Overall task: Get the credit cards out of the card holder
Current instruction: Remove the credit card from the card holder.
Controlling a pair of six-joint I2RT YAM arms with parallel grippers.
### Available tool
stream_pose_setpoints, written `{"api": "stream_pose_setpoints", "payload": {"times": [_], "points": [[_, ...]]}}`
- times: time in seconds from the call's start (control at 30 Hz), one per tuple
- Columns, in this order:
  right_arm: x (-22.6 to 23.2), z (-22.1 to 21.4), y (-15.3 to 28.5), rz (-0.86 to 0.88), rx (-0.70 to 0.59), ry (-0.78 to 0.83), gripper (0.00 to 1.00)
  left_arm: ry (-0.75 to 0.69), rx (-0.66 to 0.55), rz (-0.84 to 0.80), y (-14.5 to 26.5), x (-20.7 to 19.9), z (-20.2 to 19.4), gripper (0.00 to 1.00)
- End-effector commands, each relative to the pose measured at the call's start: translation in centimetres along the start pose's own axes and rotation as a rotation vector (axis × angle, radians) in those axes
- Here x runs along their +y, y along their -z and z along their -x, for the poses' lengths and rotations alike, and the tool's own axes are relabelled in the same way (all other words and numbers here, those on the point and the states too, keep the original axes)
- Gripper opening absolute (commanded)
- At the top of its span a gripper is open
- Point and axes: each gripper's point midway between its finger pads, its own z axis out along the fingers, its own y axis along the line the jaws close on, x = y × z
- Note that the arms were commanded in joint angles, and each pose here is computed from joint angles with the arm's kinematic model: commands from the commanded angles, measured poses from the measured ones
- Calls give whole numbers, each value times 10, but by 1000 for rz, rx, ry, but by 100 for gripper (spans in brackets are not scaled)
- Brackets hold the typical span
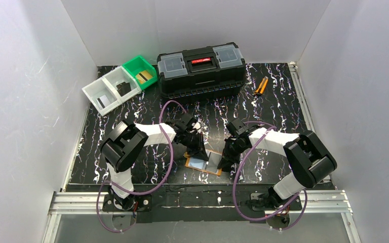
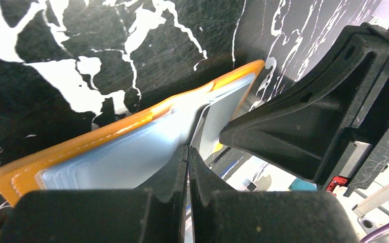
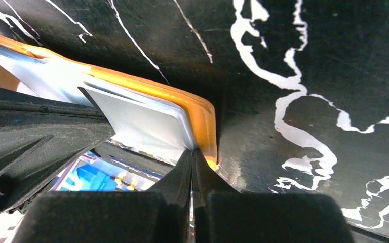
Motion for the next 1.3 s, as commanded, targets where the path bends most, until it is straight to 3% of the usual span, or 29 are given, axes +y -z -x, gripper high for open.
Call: {"api": "stream_pose_setpoints", "payload": {"times": [0.0,0.8,1.03,1.27], "points": [[-32,20,-17,-132,-122,-6,1,33,32,48,12,19,-8,0],[-32,21,-17,-137,-123,-7,1,39,-21,56,31,30,0,0],[-29,22,-18,-133,-115,2,1,39,11,-1,25,25,-1,0],[-24,25,-17,-131,-113,12,1,57,26,3,19,31,-4,21]]}}
